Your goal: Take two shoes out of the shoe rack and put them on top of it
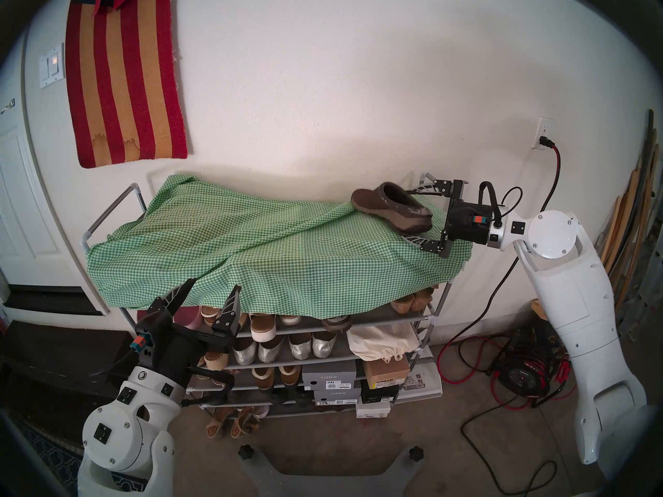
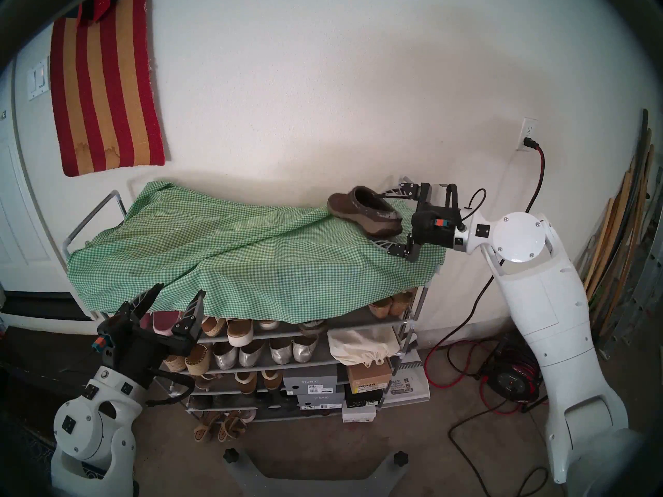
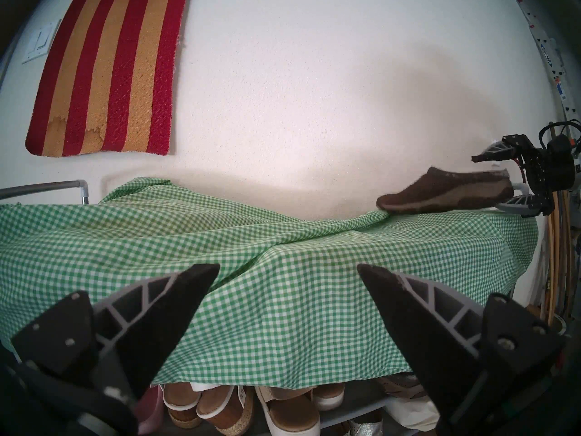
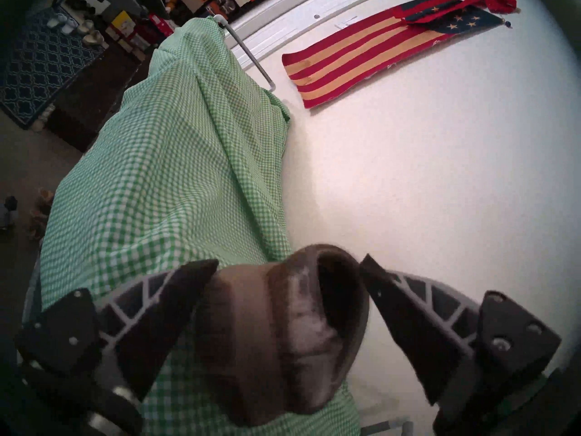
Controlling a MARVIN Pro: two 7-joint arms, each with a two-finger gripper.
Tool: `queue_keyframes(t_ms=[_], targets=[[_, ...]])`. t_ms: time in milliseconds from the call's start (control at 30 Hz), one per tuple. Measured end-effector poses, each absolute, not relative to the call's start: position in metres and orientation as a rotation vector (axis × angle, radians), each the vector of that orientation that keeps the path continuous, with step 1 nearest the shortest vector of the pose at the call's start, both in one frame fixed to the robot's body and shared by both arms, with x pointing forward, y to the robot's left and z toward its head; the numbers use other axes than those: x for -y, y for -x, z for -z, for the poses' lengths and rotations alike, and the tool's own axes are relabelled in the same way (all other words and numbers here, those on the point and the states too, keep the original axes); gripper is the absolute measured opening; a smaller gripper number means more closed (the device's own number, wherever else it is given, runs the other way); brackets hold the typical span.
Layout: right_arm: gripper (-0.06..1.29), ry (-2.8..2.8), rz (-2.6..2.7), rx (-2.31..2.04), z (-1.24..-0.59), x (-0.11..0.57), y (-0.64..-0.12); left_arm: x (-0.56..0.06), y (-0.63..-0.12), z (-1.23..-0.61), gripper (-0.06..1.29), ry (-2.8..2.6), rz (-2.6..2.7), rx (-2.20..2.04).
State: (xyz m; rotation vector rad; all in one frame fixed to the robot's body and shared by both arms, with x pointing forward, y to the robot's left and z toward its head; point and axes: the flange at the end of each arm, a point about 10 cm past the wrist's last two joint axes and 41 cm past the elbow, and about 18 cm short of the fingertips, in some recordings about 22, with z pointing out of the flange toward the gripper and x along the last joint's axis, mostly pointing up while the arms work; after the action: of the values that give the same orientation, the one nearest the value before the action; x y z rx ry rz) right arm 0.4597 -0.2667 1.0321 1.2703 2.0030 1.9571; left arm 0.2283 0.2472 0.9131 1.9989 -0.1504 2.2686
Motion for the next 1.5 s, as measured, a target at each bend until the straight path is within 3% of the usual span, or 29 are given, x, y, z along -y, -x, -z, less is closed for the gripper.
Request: queue_keyframes(t_ms=[33, 100, 133, 933, 1500], targets=[[0.52, -1.277, -1.954, -2.006, -1.032, 0.267, -0.460, -0.247, -0.228, -0.913, 1.25, -1.999, -2.269, 0.150], [1.16, -1.298, -1.944, -2.022, -1.034, 0.268, -0.459, -0.247, -0.228, -0.913, 1.25, -1.999, -2.269, 0.150], [1.23, -1.308, -1.937, -2.034, -1.035, 0.269, -0.458, -0.247, -0.228, -0.913, 1.25, -1.999, -2.269, 0.150], [1.23, -1.293, -1.872, -2.109, -1.121, 0.319, -0.397, -0.247, -0.228, -0.913, 1.25, -1.999, -2.269, 0.150], [1.23, -1.255, -2.274, -1.639, -1.154, 0.340, -0.363, -0.247, -0.228, -0.913, 1.25, -1.999, -2.269, 0.151]])
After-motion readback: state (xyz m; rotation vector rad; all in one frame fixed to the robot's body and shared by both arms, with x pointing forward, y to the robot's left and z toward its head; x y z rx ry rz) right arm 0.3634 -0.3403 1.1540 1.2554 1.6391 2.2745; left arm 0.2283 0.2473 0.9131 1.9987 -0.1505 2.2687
